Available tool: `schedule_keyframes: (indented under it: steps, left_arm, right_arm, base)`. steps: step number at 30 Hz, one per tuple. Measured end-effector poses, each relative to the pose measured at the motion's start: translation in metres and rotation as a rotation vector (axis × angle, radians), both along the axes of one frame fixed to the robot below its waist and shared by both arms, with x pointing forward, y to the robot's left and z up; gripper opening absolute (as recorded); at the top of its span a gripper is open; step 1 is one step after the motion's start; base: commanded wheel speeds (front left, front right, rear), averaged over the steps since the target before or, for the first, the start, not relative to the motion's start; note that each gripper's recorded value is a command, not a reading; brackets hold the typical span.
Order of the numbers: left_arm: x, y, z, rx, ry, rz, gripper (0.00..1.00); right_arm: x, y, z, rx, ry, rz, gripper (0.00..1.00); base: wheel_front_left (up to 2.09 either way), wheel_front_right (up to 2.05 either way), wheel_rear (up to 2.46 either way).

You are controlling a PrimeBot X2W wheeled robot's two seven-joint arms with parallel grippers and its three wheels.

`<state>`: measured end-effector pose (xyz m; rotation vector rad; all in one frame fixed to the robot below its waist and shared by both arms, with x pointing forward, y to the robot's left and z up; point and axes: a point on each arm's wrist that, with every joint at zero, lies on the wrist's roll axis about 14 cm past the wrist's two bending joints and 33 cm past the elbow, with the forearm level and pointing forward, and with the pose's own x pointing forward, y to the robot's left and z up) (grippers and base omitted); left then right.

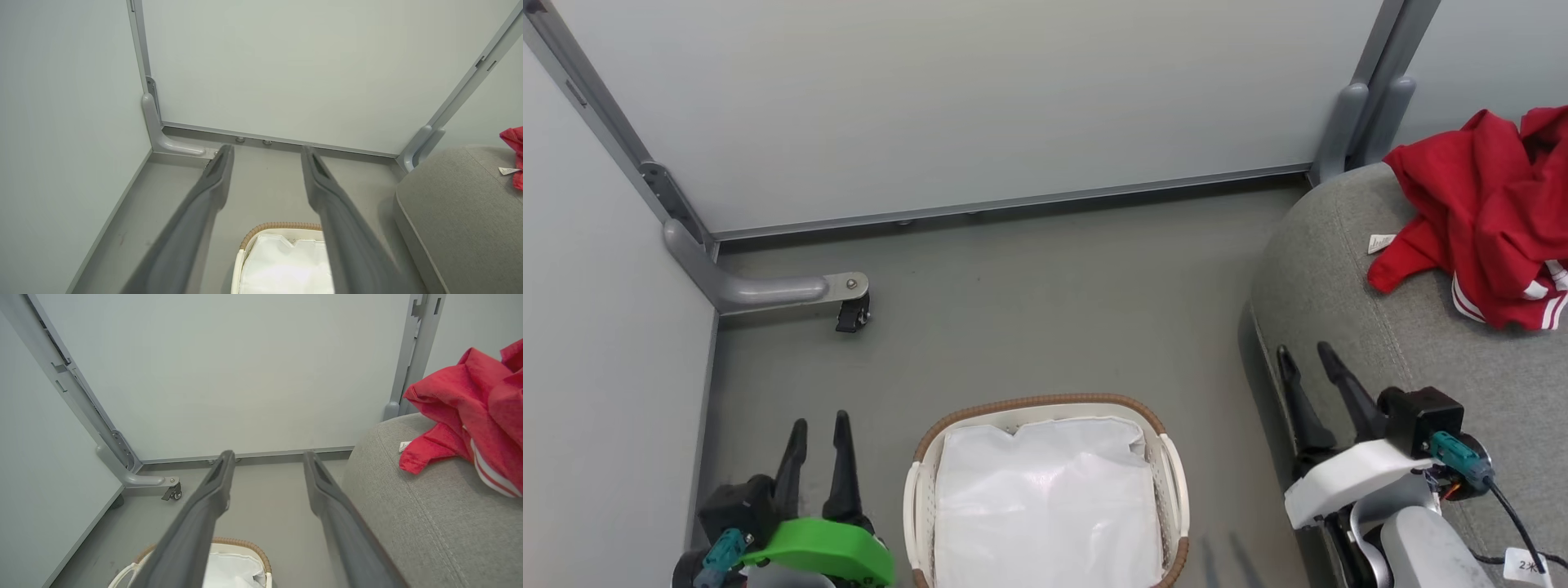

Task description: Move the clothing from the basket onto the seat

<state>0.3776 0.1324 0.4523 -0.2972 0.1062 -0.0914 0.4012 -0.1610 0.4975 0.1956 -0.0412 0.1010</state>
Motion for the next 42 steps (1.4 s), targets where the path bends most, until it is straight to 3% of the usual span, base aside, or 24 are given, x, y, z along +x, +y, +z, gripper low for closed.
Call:
schedule_keyframes:
  steps: [6,42]
  left_arm:
    - [-0.005,0.003,-0.013,-0.022,0.052,0.012,0.0]
    - [0.0,0.033,-0.007,-0.534,0.135,0.163,0.0]
  right_arm:
    - [-0.01,-0.001,-0.023,0.039,0.077,-0.012,0.0]
    - [-0.01,-0.027,-0.019,0.597,0.14,-0.121,0.0]
  base:
    - [0.0,0.0,0.0]
    - [0.0,0.0,0.0]
